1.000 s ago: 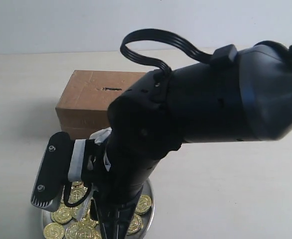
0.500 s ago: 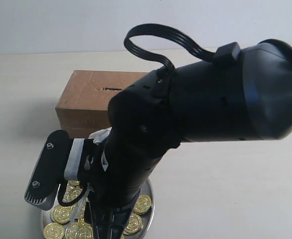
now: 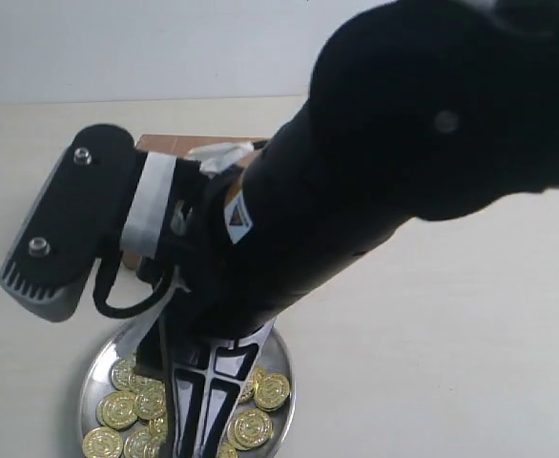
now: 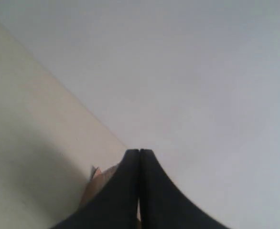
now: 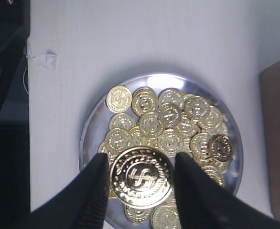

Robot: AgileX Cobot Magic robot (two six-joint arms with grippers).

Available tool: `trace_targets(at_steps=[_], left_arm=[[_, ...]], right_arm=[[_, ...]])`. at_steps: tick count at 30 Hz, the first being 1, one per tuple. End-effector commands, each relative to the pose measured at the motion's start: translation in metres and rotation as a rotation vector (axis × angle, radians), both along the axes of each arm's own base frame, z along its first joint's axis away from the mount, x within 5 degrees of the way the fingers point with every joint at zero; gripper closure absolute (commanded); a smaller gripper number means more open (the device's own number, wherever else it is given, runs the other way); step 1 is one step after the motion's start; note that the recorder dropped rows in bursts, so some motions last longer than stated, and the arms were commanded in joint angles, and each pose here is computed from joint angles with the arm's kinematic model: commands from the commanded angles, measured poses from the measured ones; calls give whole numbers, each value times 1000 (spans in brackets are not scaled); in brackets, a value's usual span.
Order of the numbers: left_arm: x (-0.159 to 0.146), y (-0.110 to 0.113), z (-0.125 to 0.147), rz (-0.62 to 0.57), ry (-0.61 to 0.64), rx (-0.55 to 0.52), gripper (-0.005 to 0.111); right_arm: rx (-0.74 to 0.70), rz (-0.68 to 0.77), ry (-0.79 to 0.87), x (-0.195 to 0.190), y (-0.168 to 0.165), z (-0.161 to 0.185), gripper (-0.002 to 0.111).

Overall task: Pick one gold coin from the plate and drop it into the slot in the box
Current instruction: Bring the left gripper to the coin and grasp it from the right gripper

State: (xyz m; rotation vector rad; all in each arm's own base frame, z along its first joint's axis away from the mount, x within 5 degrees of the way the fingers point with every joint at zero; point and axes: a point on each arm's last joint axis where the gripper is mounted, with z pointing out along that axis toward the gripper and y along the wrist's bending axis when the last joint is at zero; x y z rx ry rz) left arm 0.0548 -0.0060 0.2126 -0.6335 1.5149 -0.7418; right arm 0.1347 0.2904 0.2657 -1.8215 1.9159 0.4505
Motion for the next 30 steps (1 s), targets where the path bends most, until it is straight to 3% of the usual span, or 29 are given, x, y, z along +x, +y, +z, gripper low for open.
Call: trace_targets(at_steps=[1,7,13,19,24,30], left_arm=[[-5,-9,15,-137,5,20,107],[4,-25,28,-338,107,-8,107],[17,-54,42,-634,271,127,107],[37,-76,63,-830,327,170,107],[44,-91,63,-1009,474,162,107],[58,-102,49,-1088,620,74,107]], right_arm=[[58,10,-50,-4,-10,21,90],[72,13,-55,-8,-16,31,90],[69,12,-52,-8,-16,31,90],[62,14,-51,-8,-17,30,90],[2,27,-91,-6,-21,28,90],[-38,12,-110,-4,-24,26,90]])
